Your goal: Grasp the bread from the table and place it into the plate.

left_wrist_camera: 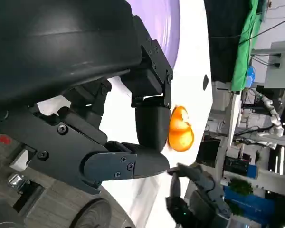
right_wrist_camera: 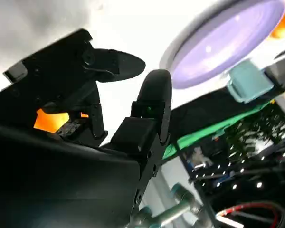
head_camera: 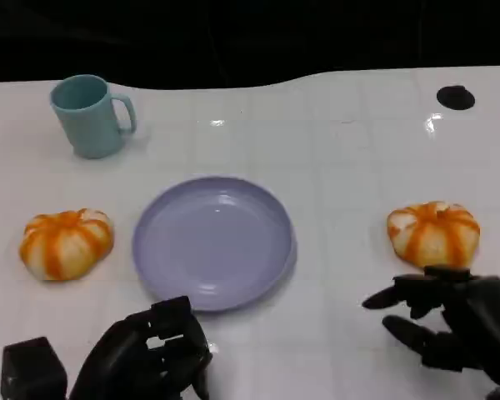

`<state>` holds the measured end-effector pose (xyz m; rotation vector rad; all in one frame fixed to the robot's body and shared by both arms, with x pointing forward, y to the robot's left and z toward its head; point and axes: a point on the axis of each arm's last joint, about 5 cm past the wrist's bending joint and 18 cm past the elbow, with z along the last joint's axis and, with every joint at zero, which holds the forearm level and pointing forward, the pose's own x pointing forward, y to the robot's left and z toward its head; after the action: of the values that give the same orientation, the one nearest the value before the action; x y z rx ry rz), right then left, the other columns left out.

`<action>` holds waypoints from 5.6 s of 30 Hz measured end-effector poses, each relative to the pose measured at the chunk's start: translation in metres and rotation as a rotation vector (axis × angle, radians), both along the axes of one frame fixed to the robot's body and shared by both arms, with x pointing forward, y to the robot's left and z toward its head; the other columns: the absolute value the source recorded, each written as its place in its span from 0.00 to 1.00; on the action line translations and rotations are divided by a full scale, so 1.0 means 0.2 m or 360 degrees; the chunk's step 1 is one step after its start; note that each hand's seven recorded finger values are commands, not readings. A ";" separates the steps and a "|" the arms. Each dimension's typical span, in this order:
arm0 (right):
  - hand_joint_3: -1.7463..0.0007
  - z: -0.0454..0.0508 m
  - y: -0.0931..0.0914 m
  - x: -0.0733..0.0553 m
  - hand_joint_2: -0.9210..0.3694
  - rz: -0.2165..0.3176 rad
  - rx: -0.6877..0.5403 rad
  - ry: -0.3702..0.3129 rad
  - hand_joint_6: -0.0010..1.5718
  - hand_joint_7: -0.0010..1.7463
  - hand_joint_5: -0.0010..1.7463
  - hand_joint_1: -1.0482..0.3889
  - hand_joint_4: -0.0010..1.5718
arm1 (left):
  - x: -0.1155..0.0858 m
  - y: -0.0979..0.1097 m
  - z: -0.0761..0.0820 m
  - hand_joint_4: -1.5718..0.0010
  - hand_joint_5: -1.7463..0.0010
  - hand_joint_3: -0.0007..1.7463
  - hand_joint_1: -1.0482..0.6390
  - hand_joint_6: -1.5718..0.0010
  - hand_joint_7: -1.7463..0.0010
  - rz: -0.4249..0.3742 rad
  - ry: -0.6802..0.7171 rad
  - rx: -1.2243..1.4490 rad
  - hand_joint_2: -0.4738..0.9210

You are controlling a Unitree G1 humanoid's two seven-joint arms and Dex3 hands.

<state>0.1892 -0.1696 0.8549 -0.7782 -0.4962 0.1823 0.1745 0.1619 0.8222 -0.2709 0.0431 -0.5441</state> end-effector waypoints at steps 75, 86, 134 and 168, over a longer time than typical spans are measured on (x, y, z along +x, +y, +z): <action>0.84 0.111 0.00 0.48 0.01 -0.0211 -0.0910 0.0519 0.73 0.31 0.86 0.64 0.58 | -0.02 -0.02 0.01 0.51 0.00 0.35 0.28 0.53 0.18 -0.0002 -0.0007 -0.0024 0.84; 0.45 0.051 0.01 0.45 0.33 -0.0221 -0.0645 0.0175 0.48 0.93 1.00 0.68 0.58 | -0.02 -0.02 0.01 0.51 0.00 0.35 0.28 0.52 0.18 0.0000 -0.0009 -0.0024 0.84; 0.66 0.234 0.74 0.43 0.23 0.0534 -0.0175 -0.0065 0.47 0.38 0.65 0.57 0.45 | -0.03 -0.02 0.01 0.51 0.00 0.37 0.27 0.53 0.18 -0.0006 0.0002 -0.0022 0.83; 0.93 0.312 0.60 0.37 0.00 0.0679 -0.0402 0.0025 0.27 0.03 0.35 0.40 0.13 | -0.05 -0.03 0.01 0.50 0.00 0.39 0.27 0.53 0.16 0.0000 0.0012 -0.0022 0.81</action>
<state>0.2626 -0.0489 0.9174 -0.9089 -0.6286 0.6567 0.1643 0.1565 0.8244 -0.2864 0.0464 -0.5435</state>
